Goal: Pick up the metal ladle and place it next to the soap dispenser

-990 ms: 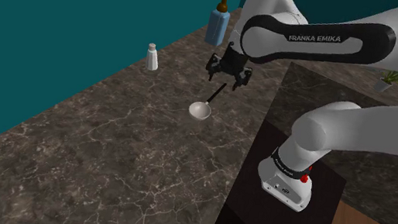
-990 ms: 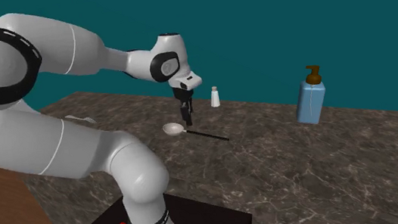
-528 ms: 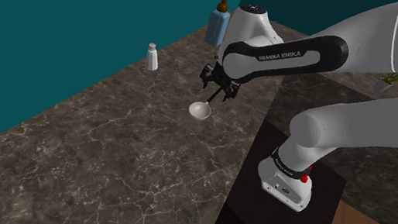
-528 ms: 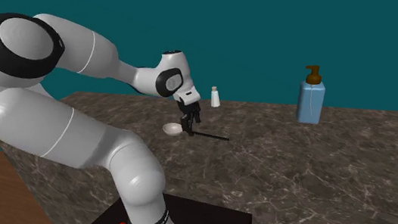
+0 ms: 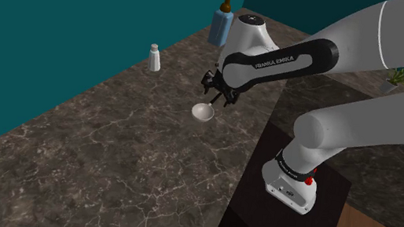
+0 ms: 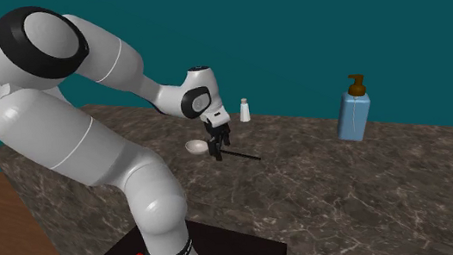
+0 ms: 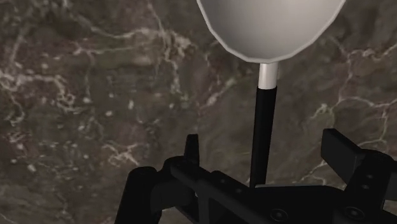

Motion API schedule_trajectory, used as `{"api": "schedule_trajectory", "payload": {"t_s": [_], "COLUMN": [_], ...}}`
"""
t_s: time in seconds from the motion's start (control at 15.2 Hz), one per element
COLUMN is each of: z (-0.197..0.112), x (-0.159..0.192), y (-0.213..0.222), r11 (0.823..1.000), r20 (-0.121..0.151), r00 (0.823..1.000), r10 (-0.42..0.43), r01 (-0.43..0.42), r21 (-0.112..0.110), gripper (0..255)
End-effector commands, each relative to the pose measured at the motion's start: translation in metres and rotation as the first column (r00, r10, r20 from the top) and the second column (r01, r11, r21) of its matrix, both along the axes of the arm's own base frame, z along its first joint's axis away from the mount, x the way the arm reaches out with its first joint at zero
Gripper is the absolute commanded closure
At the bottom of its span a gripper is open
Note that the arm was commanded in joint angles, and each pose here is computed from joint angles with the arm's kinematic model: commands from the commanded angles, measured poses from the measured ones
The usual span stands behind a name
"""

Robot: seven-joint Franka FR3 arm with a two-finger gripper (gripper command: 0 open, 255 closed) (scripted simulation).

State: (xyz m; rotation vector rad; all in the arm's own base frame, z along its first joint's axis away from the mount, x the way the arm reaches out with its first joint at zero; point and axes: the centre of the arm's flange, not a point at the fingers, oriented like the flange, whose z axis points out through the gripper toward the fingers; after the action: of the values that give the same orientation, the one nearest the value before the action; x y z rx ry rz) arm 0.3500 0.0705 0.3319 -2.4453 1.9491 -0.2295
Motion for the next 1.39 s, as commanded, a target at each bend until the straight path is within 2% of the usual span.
{"api": "schedule_trajectory", "payload": {"t_s": [0.0, 0.2, 0.26, 0.86, 1.32], "z": [0.0, 0.0, 0.0, 0.0, 0.037], "x": [0.0, 0.0, 0.0, 0.0, 0.0], "y": [0.0, 0.0, 0.0, 0.0, 0.0], "r11": [1.0, 1.0, 1.0, 1.0, 1.0], "r20": [0.0, 0.0, 0.0, 0.0, 0.0], "r00": [1.0, 1.0, 1.0, 1.0, 1.0], "r10": [0.0, 0.0, 0.0, 0.0, 0.0], "r01": [0.0, 0.0, 0.0, 0.0, 0.0], "r21": [0.0, 0.0, 0.0, 0.0, 0.0], "gripper": [0, 0, 255, 255, 255]}}
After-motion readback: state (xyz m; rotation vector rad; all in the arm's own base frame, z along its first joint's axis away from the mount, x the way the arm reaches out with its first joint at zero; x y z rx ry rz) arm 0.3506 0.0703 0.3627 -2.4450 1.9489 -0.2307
